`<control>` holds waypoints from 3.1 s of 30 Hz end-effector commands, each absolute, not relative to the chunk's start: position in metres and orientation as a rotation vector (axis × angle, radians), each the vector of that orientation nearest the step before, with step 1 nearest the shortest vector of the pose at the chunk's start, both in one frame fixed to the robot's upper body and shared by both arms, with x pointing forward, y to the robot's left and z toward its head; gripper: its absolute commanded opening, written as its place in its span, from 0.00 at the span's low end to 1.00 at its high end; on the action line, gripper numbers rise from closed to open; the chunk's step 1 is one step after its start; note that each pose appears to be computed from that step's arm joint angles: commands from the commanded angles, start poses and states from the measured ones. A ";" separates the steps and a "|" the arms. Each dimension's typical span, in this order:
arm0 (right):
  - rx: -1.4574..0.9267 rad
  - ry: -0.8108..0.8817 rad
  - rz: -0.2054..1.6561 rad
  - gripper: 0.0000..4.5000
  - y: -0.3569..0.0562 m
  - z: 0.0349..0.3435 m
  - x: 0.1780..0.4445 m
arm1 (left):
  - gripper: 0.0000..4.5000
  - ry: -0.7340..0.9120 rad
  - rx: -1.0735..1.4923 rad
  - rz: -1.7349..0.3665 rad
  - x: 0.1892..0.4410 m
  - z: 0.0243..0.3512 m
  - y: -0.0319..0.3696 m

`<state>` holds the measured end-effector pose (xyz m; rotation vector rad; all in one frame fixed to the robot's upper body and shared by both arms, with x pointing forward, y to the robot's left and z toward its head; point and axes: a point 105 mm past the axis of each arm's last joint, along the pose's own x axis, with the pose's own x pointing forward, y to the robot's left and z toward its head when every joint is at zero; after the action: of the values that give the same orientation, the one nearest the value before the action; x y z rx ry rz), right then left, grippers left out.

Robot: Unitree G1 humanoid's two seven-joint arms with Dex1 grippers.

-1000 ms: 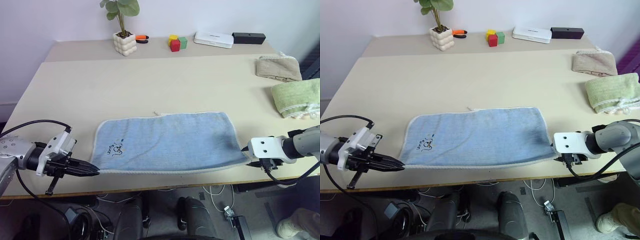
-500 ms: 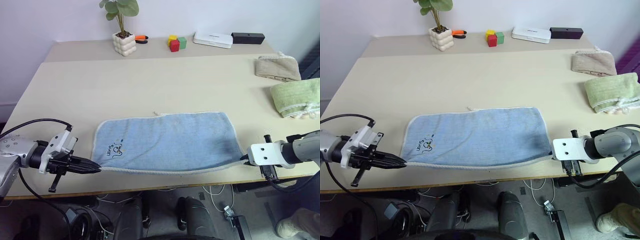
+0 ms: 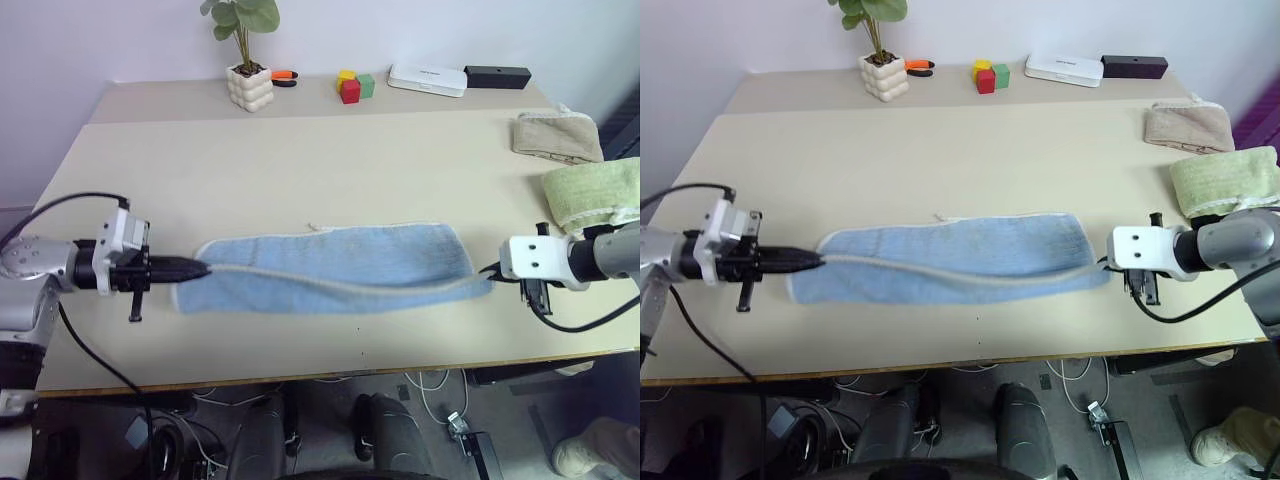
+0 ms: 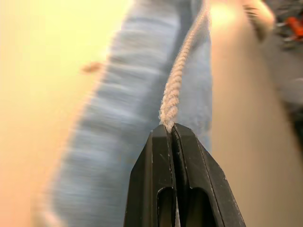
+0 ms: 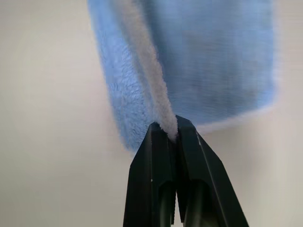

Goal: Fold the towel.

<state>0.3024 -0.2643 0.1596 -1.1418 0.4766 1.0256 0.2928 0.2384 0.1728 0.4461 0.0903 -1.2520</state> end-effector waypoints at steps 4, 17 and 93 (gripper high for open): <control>-1.182 0.382 0.962 0.00 -0.255 0.171 0.339 | 0.00 0.037 0.469 -1.161 0.323 0.172 0.244; -1.233 0.304 0.879 0.00 -0.254 0.177 0.375 | 0.00 0.028 0.464 -1.081 0.343 0.157 0.250; -0.058 -0.022 0.088 0.19 -0.218 0.116 0.390 | 0.20 -0.108 -0.601 -0.401 0.382 0.123 0.231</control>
<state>0.3915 -0.2151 0.0970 -0.0896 0.0457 0.0771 0.3829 0.2272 0.1090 -0.6245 -0.0628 -0.3706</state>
